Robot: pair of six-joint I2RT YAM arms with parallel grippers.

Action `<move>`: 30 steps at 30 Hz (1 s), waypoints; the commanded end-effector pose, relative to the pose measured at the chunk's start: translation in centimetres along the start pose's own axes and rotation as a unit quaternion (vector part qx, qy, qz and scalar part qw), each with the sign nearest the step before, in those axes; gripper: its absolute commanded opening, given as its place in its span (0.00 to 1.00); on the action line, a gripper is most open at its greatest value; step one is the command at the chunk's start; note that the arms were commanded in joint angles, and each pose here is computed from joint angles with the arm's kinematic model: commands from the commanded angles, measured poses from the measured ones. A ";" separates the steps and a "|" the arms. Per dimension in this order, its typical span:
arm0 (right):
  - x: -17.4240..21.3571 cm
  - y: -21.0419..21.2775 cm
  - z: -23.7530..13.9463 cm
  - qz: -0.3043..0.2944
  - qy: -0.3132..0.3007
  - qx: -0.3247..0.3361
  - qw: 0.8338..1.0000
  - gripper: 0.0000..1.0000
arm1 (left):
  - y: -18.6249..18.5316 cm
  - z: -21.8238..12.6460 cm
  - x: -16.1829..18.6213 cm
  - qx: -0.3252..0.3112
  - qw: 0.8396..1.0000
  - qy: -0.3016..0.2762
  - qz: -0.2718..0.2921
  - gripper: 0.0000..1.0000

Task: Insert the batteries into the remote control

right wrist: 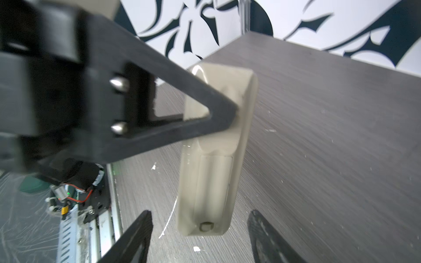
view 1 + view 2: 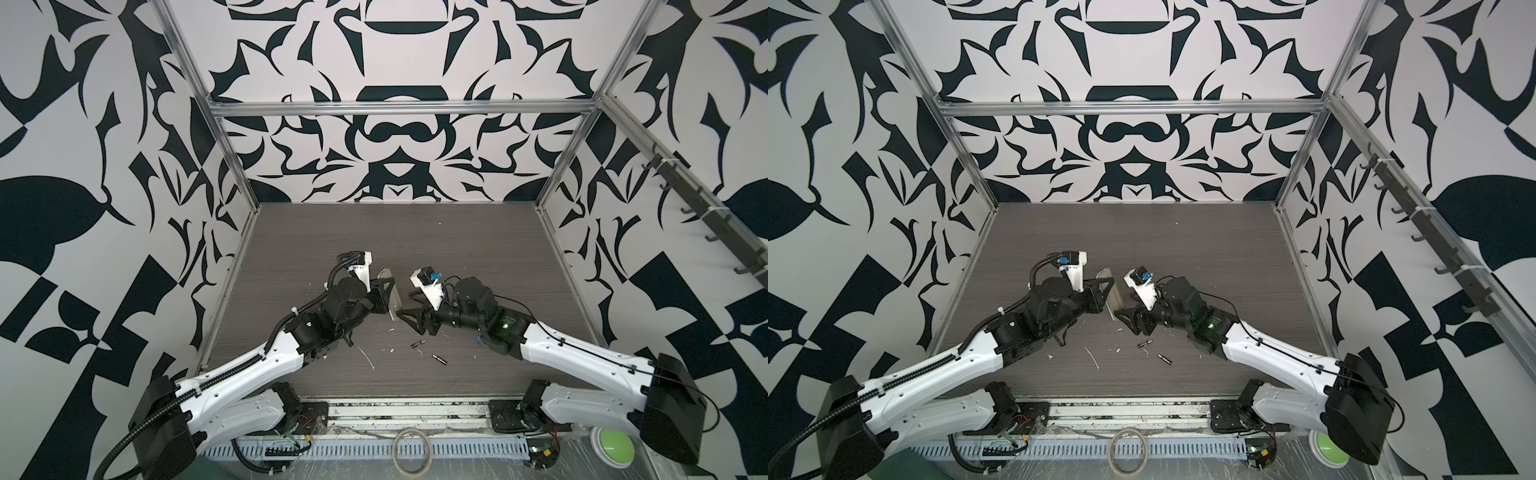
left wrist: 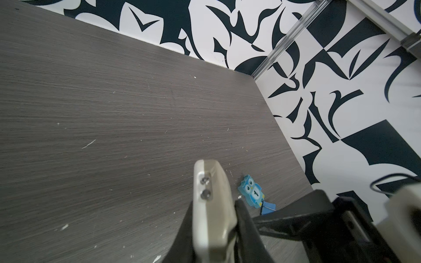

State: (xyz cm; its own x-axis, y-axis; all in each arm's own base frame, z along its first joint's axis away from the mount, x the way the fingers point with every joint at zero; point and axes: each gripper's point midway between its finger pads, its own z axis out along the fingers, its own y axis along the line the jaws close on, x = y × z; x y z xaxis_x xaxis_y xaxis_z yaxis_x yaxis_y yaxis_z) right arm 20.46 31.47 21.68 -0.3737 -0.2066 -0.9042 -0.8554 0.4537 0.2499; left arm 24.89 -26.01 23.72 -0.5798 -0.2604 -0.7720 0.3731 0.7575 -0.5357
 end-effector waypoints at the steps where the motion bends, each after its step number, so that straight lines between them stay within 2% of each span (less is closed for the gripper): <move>1: -1.4 1.7 -1.1 -0.040 -0.028 -0.035 0.998 0.72 | -0.8 -1.2 -1.0 0.021 1.000 0.001 0.010 0.00; 5: -0.8 2.2 -2.0 -0.079 -0.029 -0.041 0.996 0.72 | -1.8 -2.1 -1.0 0.049 0.998 0.021 0.017 0.00; 11: 0.1 3.6 -3.5 -0.153 -0.053 -0.065 0.985 0.65 | -4.1 -3.1 -0.2 0.104 0.992 0.066 0.020 0.00; 16: 1.0 4.3 -4.1 -0.195 -0.068 -0.061 0.977 0.63 | -5.0 -3.7 0.4 0.117 0.987 0.107 0.015 0.00; 23: 2.1 6.0 -3.3 -0.266 -0.063 -0.058 0.960 0.40 | -4.3 -3.1 2.2 0.101 0.979 0.174 -0.029 0.00; 30: 2.2 6.5 -3.7 -0.294 -0.078 -0.049 0.951 0.30 | -3.8 -2.7 4.1 0.100 0.972 0.206 -0.057 0.00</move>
State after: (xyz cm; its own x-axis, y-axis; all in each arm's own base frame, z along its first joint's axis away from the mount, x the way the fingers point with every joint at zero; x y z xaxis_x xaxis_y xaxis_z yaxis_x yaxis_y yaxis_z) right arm 12.21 30.90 20.79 0.1590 -0.3100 -0.9374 -0.9601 0.1725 -0.2199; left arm 19.95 -28.35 23.77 -0.8235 -0.0474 -0.5653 0.4221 0.6146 -0.6664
